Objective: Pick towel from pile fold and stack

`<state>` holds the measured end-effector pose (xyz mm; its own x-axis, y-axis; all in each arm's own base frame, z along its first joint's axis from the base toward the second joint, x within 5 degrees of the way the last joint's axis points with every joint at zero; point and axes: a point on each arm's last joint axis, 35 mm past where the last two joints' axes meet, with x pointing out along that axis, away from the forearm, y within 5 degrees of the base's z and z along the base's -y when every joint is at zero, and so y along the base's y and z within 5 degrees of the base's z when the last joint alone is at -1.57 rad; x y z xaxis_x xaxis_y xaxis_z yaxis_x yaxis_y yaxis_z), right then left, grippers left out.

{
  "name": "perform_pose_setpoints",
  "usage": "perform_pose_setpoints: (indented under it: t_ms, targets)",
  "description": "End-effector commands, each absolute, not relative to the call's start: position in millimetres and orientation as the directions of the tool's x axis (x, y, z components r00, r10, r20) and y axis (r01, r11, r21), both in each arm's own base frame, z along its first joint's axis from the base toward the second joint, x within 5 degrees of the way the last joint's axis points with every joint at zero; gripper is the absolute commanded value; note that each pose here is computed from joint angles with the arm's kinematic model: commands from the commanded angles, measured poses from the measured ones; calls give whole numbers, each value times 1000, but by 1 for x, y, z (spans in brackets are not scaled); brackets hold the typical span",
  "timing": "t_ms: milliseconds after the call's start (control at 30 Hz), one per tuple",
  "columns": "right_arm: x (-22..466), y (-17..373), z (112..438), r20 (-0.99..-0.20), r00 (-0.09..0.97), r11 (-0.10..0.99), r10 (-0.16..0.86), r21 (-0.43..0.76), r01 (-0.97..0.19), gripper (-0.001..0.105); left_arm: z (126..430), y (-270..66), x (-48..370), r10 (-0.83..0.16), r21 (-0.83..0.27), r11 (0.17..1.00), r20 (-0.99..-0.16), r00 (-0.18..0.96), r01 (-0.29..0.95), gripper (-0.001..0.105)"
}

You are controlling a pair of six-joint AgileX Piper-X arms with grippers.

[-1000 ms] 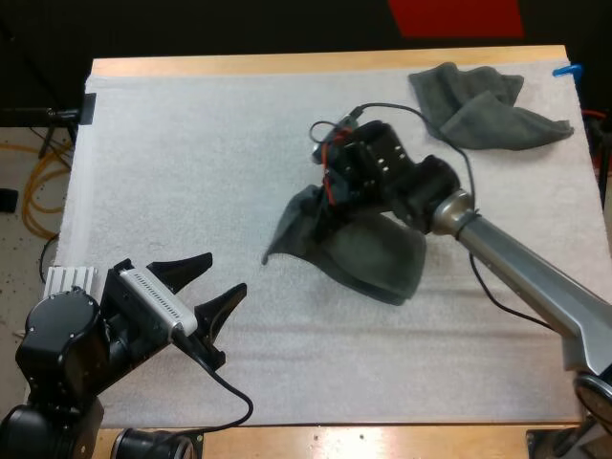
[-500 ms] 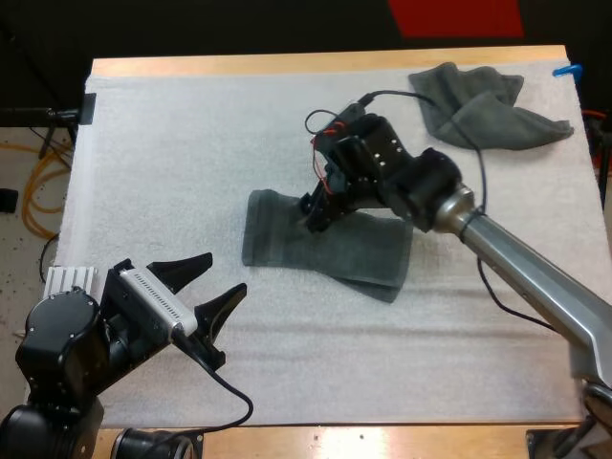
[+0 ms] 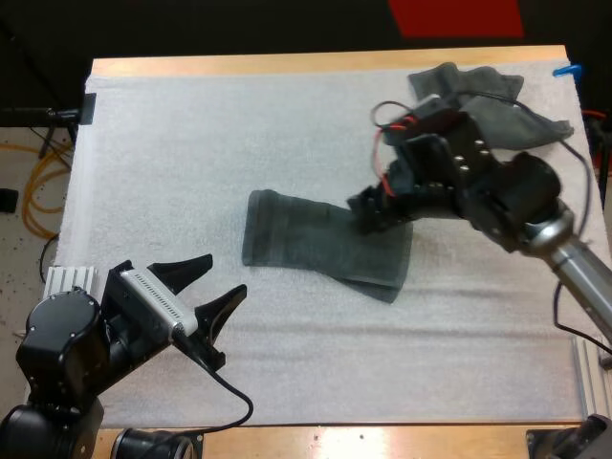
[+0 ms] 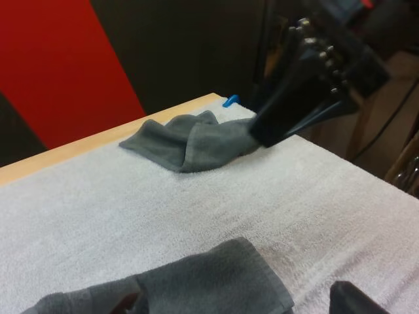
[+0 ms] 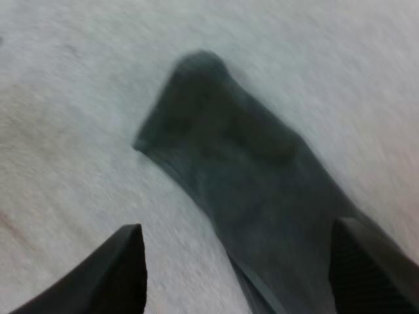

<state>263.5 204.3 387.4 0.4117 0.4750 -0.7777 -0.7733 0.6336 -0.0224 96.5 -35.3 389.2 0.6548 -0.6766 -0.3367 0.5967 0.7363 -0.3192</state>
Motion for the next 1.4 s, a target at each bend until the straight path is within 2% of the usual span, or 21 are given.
perform_pose_setpoints:
  t_ms: [0, 367, 633, 767, 900, 1033, 1167, 1367]
  targets:
    - [260, 194, 383, -801, 397, 654, 449, -8, -756, 58, 390, -36, 96, -684, -334, 729, -339, 646, 597, 56]
    - [243, 124, 328, -854, 383, 821, 352, 84, -565, 57, 388, -36, 95, -683, -347, 731, -359, 636, 588, 56]
    - [255, 100, 266, -846, 329, 871, 420, 272, -410, 57, 382, -35, 91, -679, -377, 734, -407, 611, 564, 56]
    - [258, 100, 238, -844, 297, 869, 446, 329, -370, 57, 382, -35, 91, -679, -378, 735, -408, 611, 564, 56]
    - [262, 106, 205, -802, 221, 816, 555, 473, -332, 57, 382, -35, 91, -679, -378, 735, -408, 611, 564, 56]
    - [265, 109, 177, -785, 181, 798, 592, 541, -266, 50, 382, -35, 91, -679, -378, 735, -408, 611, 564, 56]
    - [269, 114, 162, -742, 139, 748, 656, 614, -252, 42, 382, -35, 91, -679, -378, 735, -408, 611, 564, 56]
    - [276, 118, 143, -716, 101, 719, 691, 665, -200, 42, 382, -35, 91, -679, -378, 735, -408, 611, 564, 56]
